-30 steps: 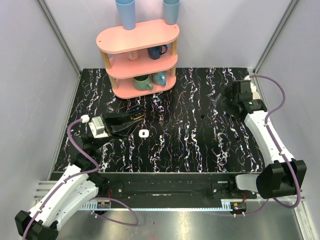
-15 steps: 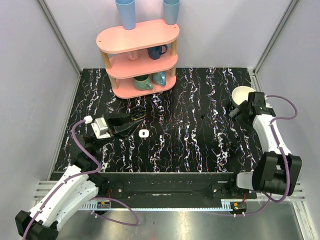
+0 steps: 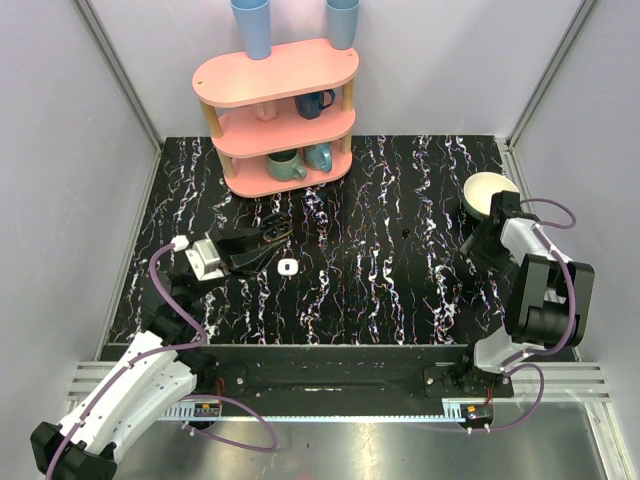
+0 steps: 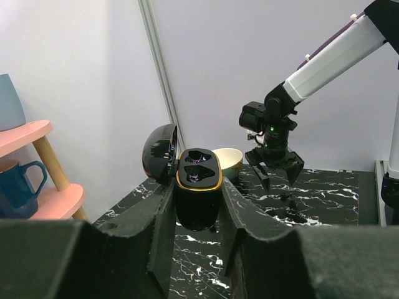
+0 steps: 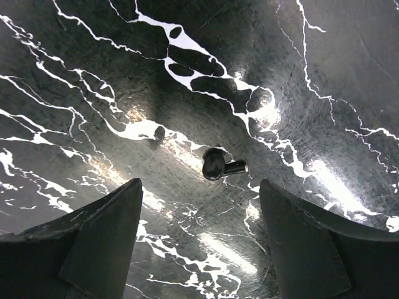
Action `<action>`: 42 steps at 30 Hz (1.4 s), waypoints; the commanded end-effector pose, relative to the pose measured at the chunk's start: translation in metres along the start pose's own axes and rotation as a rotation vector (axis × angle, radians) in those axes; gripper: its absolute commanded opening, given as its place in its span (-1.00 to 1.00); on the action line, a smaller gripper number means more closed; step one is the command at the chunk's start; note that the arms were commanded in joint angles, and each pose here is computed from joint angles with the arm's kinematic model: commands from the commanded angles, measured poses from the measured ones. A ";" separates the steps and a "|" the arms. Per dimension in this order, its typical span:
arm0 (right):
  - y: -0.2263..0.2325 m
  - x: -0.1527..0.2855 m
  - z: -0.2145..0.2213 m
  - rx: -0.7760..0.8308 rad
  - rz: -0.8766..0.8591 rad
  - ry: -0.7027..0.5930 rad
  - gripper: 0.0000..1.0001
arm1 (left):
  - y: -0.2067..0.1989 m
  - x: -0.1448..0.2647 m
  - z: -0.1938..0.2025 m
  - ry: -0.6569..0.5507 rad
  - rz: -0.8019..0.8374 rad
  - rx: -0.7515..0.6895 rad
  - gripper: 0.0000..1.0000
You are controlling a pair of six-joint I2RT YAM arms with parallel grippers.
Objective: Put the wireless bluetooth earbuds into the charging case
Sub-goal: Adjust the left earbud at the corner of the board.
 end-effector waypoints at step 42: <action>0.002 -0.027 -0.003 0.084 0.008 0.044 0.02 | 0.002 -0.003 0.000 0.011 0.017 -0.047 -1.00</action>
Point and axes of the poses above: each gripper's point midway between its finger pads, its own x axis back along the fingers, its own y axis along the line the jaws close on, z = x × y, the point moved 7 cm from there along x, back along the fingers, and after that the axes turned 10 degrees about x, right-handed, at the moved point
